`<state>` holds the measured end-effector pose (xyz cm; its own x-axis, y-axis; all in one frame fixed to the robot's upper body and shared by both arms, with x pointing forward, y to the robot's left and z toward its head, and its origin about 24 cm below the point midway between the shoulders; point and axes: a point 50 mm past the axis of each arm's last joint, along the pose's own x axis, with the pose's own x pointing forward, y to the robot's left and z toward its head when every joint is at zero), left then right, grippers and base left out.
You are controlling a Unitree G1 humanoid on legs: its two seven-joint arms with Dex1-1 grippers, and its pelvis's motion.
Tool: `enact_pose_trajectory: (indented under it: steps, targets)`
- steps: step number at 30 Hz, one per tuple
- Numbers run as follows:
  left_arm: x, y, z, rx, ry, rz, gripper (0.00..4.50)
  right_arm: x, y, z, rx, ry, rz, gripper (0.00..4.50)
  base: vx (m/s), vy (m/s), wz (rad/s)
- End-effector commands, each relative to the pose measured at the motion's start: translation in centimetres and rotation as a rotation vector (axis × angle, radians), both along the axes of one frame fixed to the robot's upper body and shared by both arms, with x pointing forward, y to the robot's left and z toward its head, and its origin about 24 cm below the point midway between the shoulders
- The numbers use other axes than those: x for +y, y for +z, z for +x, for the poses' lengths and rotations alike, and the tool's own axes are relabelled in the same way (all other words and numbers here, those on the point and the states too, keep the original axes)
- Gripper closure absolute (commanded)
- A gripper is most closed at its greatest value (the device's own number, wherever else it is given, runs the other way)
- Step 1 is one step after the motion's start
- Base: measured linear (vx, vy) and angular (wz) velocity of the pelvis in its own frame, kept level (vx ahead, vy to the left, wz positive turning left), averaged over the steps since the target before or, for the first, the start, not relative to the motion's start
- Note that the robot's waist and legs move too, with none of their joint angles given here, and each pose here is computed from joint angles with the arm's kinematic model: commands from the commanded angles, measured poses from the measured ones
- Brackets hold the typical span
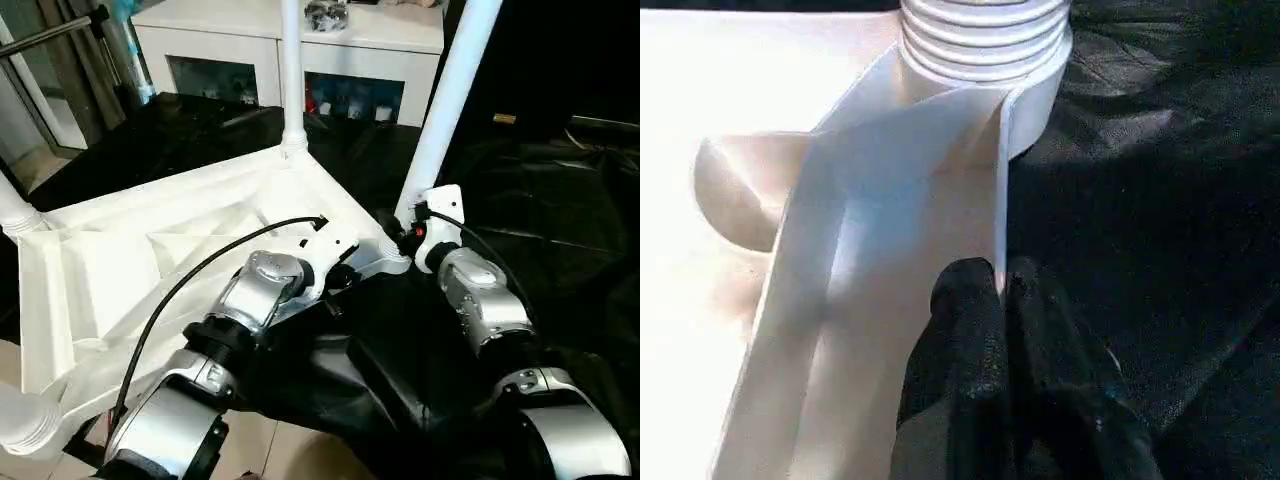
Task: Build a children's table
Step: Rotate leg to tighten
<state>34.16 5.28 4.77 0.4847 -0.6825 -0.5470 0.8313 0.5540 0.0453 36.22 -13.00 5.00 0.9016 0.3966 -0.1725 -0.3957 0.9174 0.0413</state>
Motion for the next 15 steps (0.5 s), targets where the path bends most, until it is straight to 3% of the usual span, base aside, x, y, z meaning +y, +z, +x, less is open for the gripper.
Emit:
enact_pose_trajectory:
  steps: [1,4,5,8,15]
  targets:
    - [-0.5,1.3,0.8,-0.064,0.041,0.007,4.5,2.4,-4.6,-2.3,0.208,0.068,-0.004,2.61,0.0,0.0,0.0]
    - [-0.6,1.4,0.8,-0.071,0.025,0.0,4.5,2.7,-4.4,-2.3,0.218,0.084,0.05,2.61,0.0,0.0,0.0]
    - [-0.6,1.5,0.8,-0.072,0.019,-0.006,4.5,2.7,-4.4,-2.2,0.217,0.088,0.056,2.26,0.0,0.0,0.0]
    - [-0.6,1.5,0.7,-0.075,0.001,-0.02,4.5,2.8,-4.0,-2.0,0.203,0.1,0.076,1.88,0.0,0.0,0.0]
    - [-0.7,1.7,-0.1,-0.088,-0.109,-0.049,4.5,2.7,-3.2,-1.7,0.165,0.14,0.064,1.25,0.0,0.0,0.0]
